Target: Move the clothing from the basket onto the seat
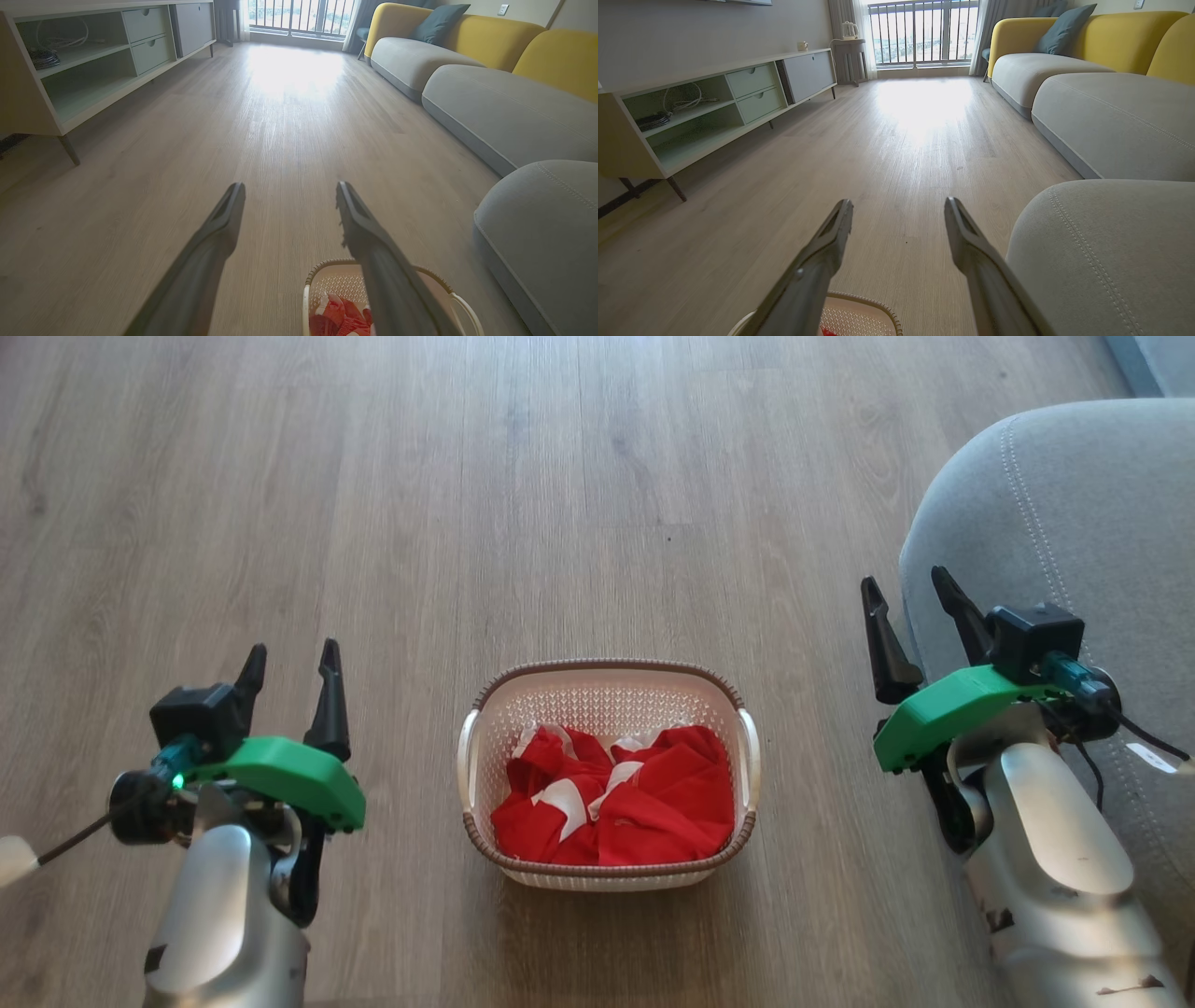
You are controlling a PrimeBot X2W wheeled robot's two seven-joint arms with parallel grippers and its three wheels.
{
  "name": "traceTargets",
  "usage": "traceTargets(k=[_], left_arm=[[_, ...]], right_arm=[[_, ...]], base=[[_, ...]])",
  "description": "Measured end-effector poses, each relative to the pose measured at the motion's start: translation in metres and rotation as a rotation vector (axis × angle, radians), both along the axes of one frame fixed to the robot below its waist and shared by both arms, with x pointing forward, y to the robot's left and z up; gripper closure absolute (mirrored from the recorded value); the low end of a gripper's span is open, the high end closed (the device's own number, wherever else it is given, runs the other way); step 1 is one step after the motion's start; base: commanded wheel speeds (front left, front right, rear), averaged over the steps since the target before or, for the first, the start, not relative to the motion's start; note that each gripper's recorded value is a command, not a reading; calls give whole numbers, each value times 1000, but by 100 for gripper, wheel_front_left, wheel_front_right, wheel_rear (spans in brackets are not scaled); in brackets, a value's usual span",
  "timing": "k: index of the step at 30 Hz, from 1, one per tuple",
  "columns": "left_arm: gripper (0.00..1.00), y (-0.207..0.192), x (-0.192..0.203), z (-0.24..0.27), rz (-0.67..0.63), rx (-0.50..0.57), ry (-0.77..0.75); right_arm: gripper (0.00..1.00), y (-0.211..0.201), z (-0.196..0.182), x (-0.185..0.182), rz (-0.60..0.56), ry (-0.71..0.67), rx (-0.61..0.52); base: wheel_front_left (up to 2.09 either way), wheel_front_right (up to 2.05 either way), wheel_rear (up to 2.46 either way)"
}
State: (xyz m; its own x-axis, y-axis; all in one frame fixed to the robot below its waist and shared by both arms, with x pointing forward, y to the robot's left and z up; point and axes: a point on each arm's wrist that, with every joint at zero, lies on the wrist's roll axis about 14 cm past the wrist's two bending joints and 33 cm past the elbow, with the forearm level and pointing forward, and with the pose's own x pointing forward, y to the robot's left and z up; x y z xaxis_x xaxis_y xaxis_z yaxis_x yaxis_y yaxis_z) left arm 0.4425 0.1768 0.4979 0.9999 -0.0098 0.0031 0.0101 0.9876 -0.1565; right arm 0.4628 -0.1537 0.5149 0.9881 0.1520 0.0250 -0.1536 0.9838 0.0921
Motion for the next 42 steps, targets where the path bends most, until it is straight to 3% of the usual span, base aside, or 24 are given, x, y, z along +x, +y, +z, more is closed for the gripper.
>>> traceTargets(k=[12,24,35,42], left_arm=[[0,-28,4,-33,-92,23,86],[0,-69,34,-87,-220,7,197],[0,-127,60,-171,-397,-3,349],[0,-172,61,-225,-560,13,436]], right_arm=[[0,-2,-2,8,-4,-13,2],[0,-6,-1,54,-12,-66,2],[0,-9,-17,105,-7,-119,-15],[0,-12,-50,116,4,-78,1]], base=[[0,0,0],[0,0,0],[0,0,0],[0,0,0]])
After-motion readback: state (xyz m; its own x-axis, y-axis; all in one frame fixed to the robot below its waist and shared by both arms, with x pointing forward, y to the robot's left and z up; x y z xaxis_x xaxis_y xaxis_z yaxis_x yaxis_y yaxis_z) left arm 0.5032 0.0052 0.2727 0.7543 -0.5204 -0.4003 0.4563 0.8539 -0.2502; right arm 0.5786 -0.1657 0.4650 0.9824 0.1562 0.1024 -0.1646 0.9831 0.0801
